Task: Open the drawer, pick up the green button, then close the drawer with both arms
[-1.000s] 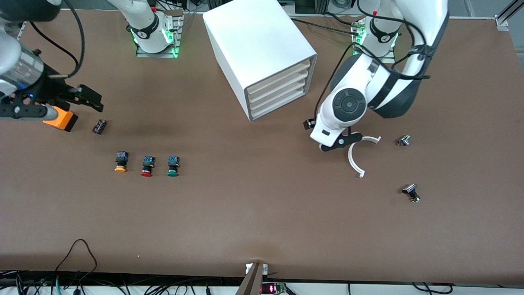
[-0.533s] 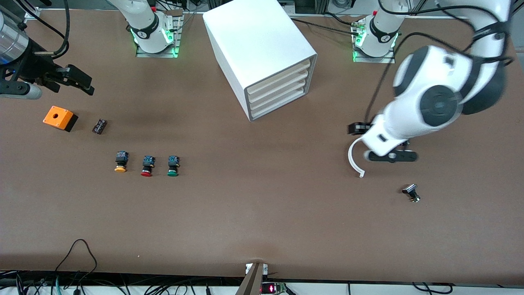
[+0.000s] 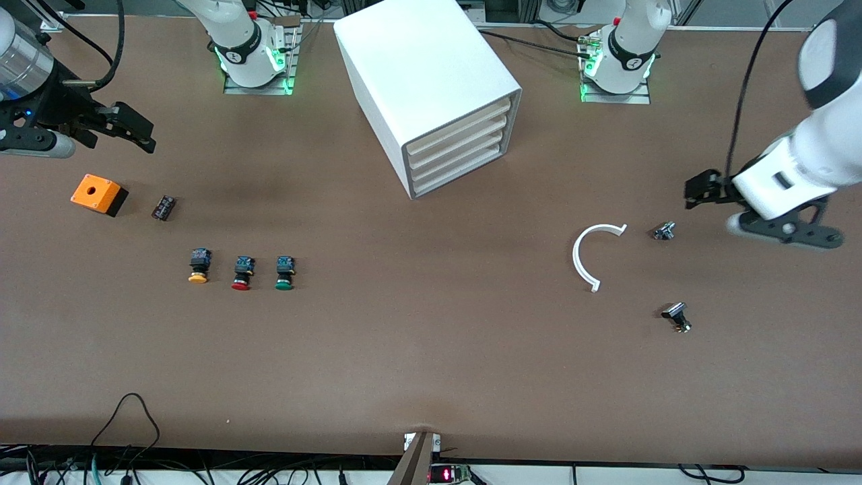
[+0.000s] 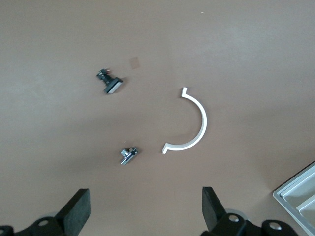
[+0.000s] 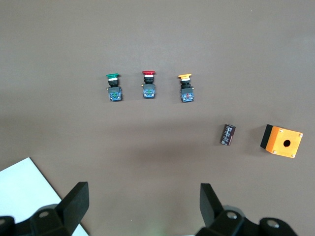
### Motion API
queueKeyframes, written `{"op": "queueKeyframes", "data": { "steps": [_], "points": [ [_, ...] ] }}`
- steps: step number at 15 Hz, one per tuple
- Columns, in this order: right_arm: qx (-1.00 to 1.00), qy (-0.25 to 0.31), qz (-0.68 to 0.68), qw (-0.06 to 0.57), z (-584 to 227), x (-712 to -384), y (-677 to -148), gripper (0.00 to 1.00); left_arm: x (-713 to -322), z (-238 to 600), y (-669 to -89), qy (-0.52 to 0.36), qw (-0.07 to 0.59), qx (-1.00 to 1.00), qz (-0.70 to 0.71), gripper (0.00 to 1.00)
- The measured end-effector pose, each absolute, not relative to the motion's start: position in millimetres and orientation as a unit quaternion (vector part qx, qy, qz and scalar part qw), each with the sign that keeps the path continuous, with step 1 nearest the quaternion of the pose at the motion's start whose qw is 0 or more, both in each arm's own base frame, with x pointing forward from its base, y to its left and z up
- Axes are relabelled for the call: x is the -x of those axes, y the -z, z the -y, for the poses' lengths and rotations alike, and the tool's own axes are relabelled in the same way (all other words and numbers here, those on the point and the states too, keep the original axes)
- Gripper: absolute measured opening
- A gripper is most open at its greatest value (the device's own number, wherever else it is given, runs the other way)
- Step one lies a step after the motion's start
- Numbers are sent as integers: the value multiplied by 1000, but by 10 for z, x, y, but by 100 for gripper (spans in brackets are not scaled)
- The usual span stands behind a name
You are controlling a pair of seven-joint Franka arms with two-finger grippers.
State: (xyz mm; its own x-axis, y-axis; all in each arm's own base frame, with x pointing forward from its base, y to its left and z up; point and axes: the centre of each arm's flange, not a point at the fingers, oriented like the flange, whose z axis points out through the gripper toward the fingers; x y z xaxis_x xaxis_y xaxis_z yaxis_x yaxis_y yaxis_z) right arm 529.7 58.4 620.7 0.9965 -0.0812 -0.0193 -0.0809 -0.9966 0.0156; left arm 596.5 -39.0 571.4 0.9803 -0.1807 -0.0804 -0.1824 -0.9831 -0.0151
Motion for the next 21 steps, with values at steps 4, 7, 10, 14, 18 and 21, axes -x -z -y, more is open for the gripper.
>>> {"op": "queueKeyframes", "data": {
  "steps": [4,7,10,14,18,21],
  "points": [
    [-999,8,38,7,-613,-5284,-6230,100,-5759,239,-5835,12,14,997,-77,100],
    [-999,7,37,7,-625,-5283,-6233,100,-5636,145,-5827,10,15,997,-69,100],
    [-999,7,36,7,-626,-5283,-6233,100,-5594,75,-5793,-6,14,998,-63,100],
    [-999,4,35,7,-627,-5292,-6240,100,-5586,75,-5804,-6,14,998,-63,100],
    [-999,0,35,6,-629,-5319,-6257,100,-5583,89,-5826,-4,14,998,-64,100],
    [-999,-1,35,6,-629,-5327,-6265,100,-5582,93,-5826,-5,14,998,-65,100]
  ]
}}
